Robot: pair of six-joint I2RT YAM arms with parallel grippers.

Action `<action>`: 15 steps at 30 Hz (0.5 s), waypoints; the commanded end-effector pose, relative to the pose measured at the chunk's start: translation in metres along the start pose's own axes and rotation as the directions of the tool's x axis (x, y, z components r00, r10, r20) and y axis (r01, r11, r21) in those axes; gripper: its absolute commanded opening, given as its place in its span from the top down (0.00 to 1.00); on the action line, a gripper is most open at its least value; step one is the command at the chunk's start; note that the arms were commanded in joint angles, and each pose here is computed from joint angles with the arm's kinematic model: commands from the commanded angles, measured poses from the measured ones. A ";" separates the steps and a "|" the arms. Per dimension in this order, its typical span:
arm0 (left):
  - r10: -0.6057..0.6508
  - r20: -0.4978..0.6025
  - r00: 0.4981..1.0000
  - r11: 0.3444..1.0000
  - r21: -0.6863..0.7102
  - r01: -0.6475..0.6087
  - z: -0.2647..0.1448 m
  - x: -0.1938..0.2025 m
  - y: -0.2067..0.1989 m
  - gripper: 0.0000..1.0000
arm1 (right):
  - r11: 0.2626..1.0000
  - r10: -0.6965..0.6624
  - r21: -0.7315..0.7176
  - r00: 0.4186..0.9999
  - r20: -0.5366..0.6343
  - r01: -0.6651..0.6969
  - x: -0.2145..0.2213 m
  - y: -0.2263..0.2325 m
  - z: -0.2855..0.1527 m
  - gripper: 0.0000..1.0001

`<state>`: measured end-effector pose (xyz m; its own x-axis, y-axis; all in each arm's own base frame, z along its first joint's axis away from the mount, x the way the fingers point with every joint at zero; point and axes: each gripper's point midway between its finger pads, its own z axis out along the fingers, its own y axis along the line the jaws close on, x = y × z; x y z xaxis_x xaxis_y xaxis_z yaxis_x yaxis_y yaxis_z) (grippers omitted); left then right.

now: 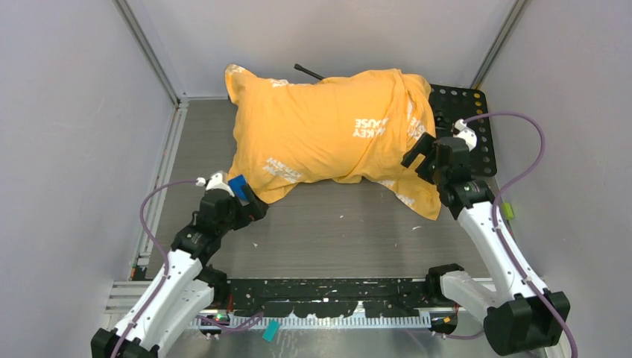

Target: Remove the pillowcase from the pillow

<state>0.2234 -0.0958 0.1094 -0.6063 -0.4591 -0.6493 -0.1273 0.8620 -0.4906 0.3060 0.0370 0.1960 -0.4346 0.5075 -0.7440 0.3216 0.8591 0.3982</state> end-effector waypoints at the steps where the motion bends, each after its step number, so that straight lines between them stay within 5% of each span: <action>1: -0.017 0.080 0.997 0.997 0.071 0.011 0.000 -0.037 -0.031 0.00 | 0.999 -0.015 -0.036 0.996 0.088 0.018 -0.041 0.024 0.007 0.00; 7: -0.047 0.074 0.996 0.995 0.088 0.041 0.007 -0.046 -0.043 0.00 | 0.990 -0.032 -0.141 0.999 -0.013 0.030 -0.043 0.061 0.031 0.02; 15: -0.039 0.045 0.998 0.996 0.084 0.035 0.006 -0.049 -0.049 0.00 | 0.988 -0.020 -0.155 0.998 -0.055 0.011 -0.038 0.072 0.059 0.21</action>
<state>0.2546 -0.1127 0.1346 -0.6047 -0.4833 -0.6331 -0.1194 0.8409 -0.5279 0.3758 0.0700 0.1984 -0.5295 0.4849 -0.6961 0.2306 0.8719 0.4320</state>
